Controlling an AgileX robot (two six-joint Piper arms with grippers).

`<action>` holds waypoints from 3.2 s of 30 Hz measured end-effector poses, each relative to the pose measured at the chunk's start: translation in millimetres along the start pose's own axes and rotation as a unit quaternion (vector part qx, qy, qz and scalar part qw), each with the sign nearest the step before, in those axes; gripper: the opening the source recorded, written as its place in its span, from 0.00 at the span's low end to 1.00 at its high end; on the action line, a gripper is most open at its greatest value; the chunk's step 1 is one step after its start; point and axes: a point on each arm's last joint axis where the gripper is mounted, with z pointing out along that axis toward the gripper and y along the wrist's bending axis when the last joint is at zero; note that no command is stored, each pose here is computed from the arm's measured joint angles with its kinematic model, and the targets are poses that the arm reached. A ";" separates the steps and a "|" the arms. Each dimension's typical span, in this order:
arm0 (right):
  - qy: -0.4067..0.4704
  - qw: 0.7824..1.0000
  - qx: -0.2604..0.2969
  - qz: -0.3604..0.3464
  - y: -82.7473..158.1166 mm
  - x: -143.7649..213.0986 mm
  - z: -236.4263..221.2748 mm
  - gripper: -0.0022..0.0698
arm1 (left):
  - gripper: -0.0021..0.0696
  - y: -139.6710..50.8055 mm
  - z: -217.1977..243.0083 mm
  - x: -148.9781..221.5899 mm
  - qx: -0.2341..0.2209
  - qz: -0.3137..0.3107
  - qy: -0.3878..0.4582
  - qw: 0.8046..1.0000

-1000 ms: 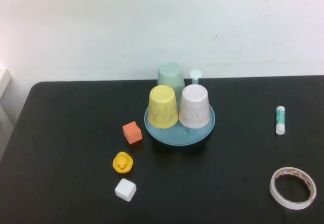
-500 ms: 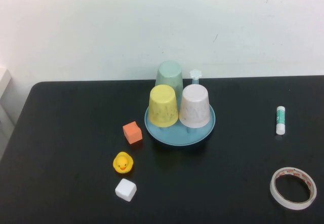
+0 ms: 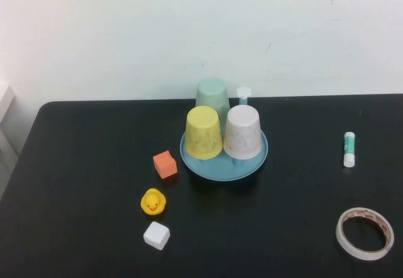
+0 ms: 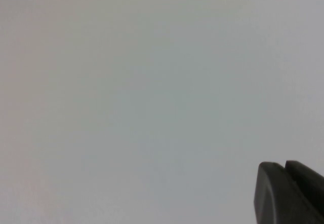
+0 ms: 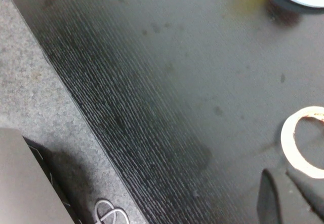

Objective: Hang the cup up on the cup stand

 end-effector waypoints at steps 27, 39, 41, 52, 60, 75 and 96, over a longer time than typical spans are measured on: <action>0.007 1.000 0.000 0.000 0.1 1.4 0.0 0.03 | 0.03 -78.7 -72.8 231.1 0.083 -0.052 0.293 0.951; 0.007 1.000 0.000 0.000 0.1 1.4 0.0 0.03 | 0.03 -81.1 -99.9 255.2 0.020 -0.139 0.317 0.938; 0.007 1.000 0.000 0.000 0.1 1.4 0.0 0.03 | 0.03 -79.5 -103.3 255.1 0.002 -0.151 0.317 0.936; 0.009 1.000 -0.001 0.000 0.1 1.5 0.0 0.03 | 0.03 -80.9 -111.3 258.1 0.000 -0.161 0.344 0.925; 0.010 1.000 -0.002 0.001 0.3 1.8 0.0 0.03 | 0.03 -86.3 -111.3 255.2 0.034 -0.159 0.330 0.930; 0.010 1.000 -0.002 0.001 0.3 1.8 0.0 0.03 | 0.03 -87.0 -111.3 255.0 0.050 -0.125 0.329 0.935; 0.002 1.000 0.013 -0.013 -2.2 4.2 -2.8 0.03 | 0.03 -86.9 -111.3 255.0 0.055 -0.111 0.328 0.937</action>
